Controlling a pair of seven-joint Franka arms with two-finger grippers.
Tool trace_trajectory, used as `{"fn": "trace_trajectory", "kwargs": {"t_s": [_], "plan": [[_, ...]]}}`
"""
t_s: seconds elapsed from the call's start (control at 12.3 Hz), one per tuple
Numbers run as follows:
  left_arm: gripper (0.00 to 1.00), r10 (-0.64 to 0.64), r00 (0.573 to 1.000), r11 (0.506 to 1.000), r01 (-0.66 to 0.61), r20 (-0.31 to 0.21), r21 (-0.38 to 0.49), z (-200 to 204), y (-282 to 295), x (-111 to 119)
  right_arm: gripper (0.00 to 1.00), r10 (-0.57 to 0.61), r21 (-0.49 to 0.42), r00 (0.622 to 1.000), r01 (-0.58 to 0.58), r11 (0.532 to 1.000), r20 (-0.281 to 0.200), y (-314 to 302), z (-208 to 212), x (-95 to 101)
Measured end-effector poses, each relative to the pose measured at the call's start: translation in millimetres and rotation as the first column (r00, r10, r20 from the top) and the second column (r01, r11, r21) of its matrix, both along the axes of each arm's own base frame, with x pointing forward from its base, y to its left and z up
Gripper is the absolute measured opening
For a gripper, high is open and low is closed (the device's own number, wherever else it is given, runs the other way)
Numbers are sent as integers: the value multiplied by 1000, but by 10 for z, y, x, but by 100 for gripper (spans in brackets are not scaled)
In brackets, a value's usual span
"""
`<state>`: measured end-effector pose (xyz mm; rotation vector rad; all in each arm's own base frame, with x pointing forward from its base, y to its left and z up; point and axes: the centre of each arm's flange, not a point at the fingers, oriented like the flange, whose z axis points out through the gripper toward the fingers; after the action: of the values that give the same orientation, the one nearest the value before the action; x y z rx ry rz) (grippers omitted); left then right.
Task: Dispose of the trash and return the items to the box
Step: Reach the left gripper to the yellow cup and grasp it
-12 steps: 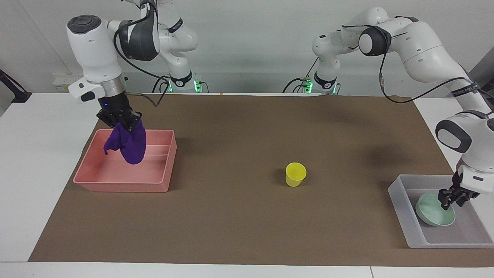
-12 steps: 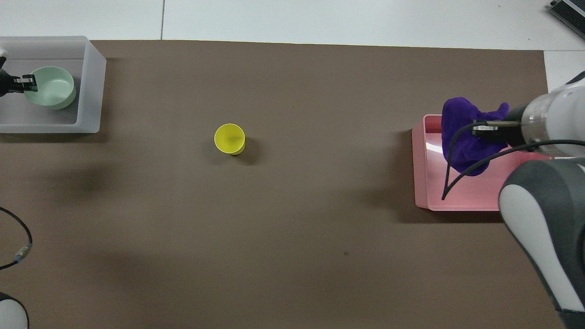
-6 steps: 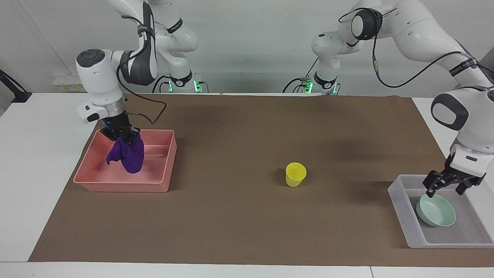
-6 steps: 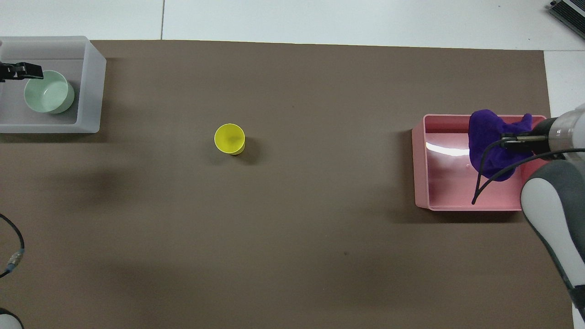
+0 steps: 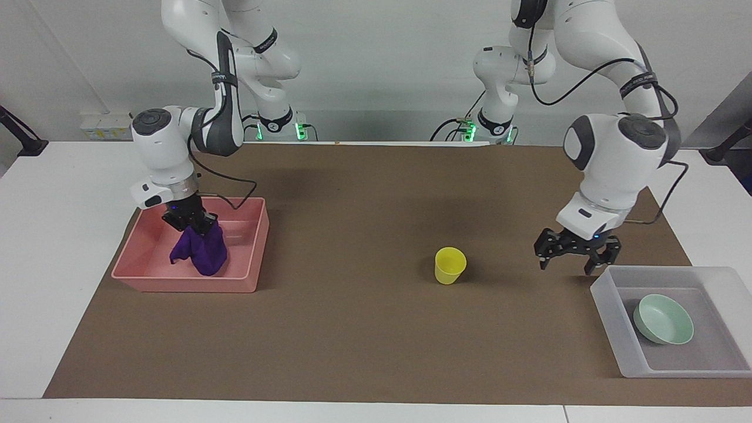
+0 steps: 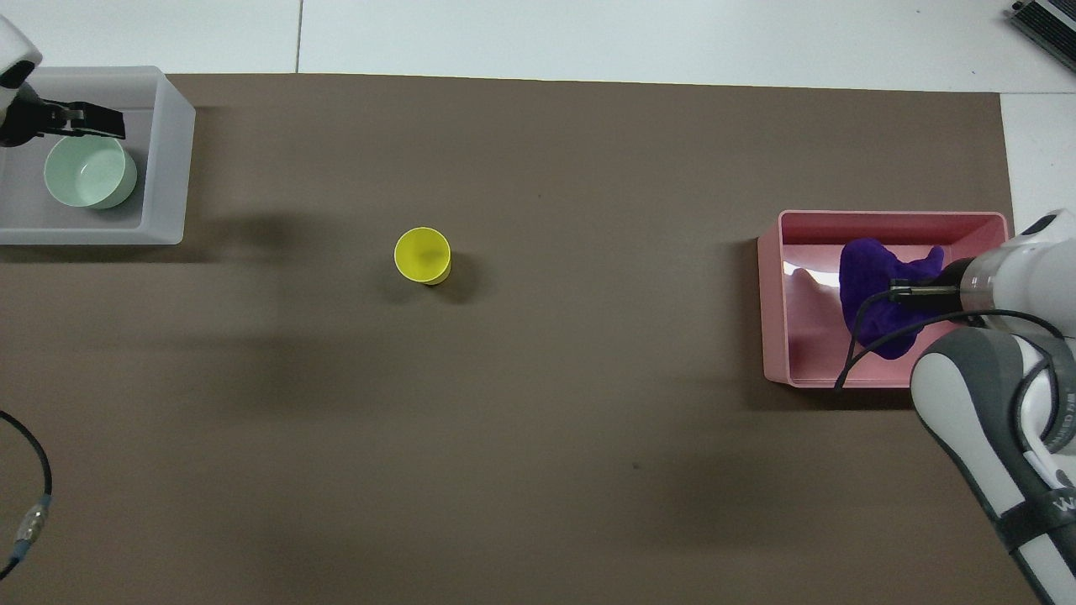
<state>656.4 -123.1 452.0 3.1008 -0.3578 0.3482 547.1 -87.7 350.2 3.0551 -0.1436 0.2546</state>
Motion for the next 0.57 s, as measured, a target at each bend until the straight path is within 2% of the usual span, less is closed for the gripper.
{"fn": "trace_trajectory", "kwargs": {"t_s": [0.08, 0.16, 0.49, 0.57], "plan": [[100, 5, 1000, 1000, -5, -4, -8, -94, -216, -77, 7, -3, 1, 1000, 3, 1000, -6, -16, -56, 2], [100, 21, 1000, 1000, -21, -11, -19, -174, -458, -157, 18, -4, 1, 1000, 4, 1000, -10, -23, -93, 2], [100, 46, 999, 998, -47, -28, -47, -560, -1256, -515, 69, -1, 1, 1000, 1, 1000, -10, -6, -98, 10], [100, 47, 998, 998, -49, -36, -45, -681, -1301, -555, 86, 4, 0, 1000, -4, 1000, 0, 15, -47, 31]]}}
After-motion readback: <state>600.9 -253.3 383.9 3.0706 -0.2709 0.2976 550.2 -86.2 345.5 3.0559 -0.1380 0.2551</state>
